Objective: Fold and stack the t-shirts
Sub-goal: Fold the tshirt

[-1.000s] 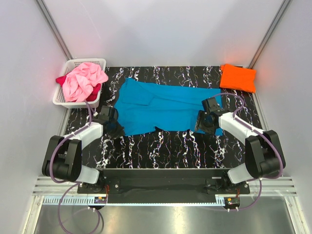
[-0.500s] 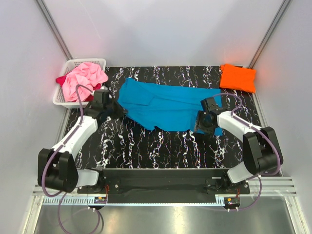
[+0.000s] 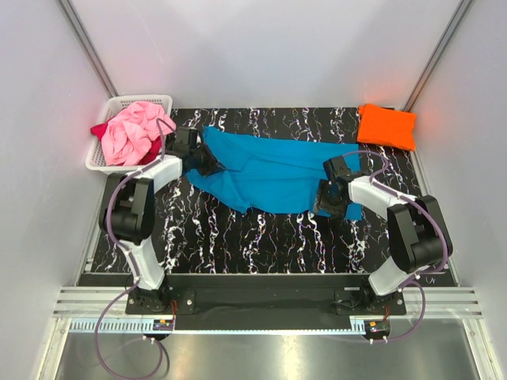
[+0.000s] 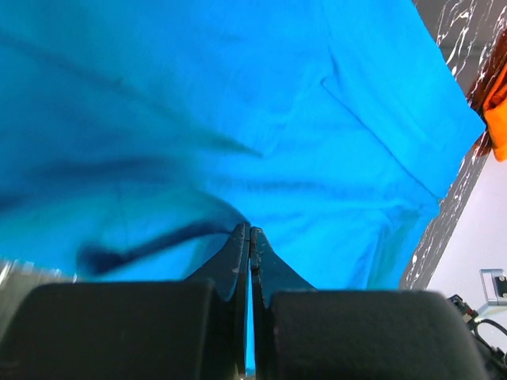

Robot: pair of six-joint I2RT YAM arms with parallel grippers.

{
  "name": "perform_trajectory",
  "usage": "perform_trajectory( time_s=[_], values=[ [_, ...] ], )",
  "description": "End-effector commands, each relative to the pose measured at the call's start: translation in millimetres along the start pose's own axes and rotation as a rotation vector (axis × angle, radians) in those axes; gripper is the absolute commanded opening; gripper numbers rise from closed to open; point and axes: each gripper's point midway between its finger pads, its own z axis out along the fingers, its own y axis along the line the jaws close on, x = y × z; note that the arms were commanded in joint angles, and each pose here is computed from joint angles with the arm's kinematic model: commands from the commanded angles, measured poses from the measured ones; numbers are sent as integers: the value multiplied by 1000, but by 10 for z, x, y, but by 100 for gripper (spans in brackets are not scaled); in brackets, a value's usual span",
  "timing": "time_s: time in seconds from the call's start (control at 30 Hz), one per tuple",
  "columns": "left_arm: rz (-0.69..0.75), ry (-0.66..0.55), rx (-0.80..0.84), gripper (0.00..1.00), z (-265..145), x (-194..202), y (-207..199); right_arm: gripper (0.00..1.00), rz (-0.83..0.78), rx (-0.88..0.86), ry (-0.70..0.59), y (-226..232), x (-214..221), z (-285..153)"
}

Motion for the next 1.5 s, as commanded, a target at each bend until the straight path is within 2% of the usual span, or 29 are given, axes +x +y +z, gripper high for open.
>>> perform_trajectory(
  time_s=[0.0,0.1,0.23,0.5,0.63,0.77,0.87,1.03,1.23,1.33,1.47],
  values=[
    [85,-36,148,0,121,-242,-391,62,-16,-45,-28,147,-160,-19],
    [108,-25,145,0,277,-285,-381,61,-15,-48,-22,156,-152,5],
    [136,-53,116,0,285,-308,-298,61,-17,-45,-17,147,-137,22],
    [208,-166,106,0,-123,-300,-253,60,-12,-93,16,218,-54,53],
    [248,-186,101,13,-245,-266,-220,60,-13,-109,9,236,-54,23],
    [244,-191,72,38,-275,-240,-142,60,-14,-120,9,244,-40,-4],
    [234,-182,48,50,-247,-219,-74,60,-14,-123,9,247,-35,-15],
    [202,-176,19,45,-230,-163,23,60,-15,-115,6,222,-26,-15],
    [126,-232,-171,39,-275,-203,420,60,-14,-110,7,219,-30,-3],
    [96,-213,-219,38,-256,-154,538,60,-12,-109,6,218,-33,2],
    [79,-169,-207,37,-177,-78,551,60,-12,-99,10,196,-17,21]
  ],
)
